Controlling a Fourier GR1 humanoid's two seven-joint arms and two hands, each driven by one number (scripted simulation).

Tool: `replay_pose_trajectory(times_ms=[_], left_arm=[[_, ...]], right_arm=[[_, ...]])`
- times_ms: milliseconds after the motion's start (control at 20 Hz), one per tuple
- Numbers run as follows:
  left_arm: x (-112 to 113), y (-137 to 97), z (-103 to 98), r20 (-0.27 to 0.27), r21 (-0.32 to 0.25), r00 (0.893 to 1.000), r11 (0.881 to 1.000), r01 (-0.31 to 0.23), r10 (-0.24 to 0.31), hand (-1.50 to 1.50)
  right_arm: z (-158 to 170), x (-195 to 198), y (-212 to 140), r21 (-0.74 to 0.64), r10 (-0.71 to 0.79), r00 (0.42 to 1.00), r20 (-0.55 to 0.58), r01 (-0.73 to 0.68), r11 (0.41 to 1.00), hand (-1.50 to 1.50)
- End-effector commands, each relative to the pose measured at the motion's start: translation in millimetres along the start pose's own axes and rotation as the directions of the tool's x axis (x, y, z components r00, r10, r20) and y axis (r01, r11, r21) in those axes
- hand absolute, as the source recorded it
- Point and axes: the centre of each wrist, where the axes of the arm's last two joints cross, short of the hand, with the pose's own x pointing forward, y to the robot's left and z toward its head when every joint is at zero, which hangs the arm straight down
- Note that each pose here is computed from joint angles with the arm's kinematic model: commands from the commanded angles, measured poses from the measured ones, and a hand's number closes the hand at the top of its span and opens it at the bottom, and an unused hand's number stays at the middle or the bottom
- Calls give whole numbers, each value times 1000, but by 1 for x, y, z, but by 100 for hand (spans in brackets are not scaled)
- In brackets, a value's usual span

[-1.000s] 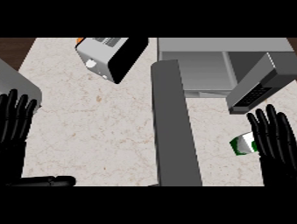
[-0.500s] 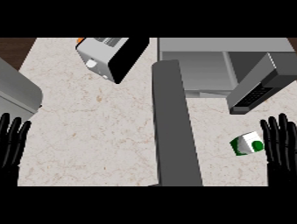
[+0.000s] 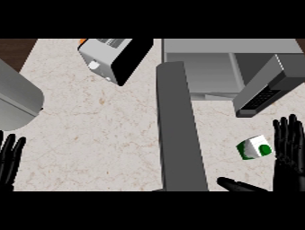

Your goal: Pick up the milk, place it into the microwave and close the microwave

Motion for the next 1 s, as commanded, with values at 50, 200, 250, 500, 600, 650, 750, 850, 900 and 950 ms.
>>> replay_pose_trajectory(times_ms=[50, 200, 250, 500, 600, 650, 750, 850, 900, 950], left_arm=[[12, -2, 8, -6, -9, 1000, 1000, -3, 3, -150], [5, -12, 7, 4, -24, 1000, 1000, -7, 7, -150], [-4, 4, 26, 11, -3, 1000, 1000, 8, -8, -150], [-5, -8, 17, 8, -5, 1000, 1000, 4, -4, -150], [-5, -4, 25, 2, -13, 1000, 1000, 8, -8, -150], [2, -2, 19, 3, -6, 1000, 1000, 7, -7, -150], [9, 20, 28, 11, -11, 1000, 1000, 2, -1, -150], [-2, -2, 28, 11, -11, 1000, 1000, -6, 6, -150], [-8, -2, 29, -2, 5, 1000, 1000, -8, 8, -150], [-9, 7, 12, -5, -8, 1000, 1000, -3, 3, -150]], right_arm=[[-16, -22, -12, -23, 17, 999, -36, -17, 1000, -150], [-9, -35, -15, -31, 39, 998, -43, -41, 999, -150], [13, -43, -15, -52, 45, 997, -64, -48, 997, -150], [7, -74, -28, -57, 112, 991, -71, -116, 992, -150], [-1, -70, -71, -112, 119, 990, -72, -127, 986, -150], [23, -65, -75, -94, 128, 986, -104, -138, 986, -150], [13, -92, -57, -99, 126, 987, -104, -136, 986, -150], [18, -90, -79, -91, 141, 985, -98, -150, 984, -150], [33, -92, -83, -77, 129, 986, -103, -138, 988, -150], [17, -106, -81, -76, 124, 984, -128, -135, 988, -150]])
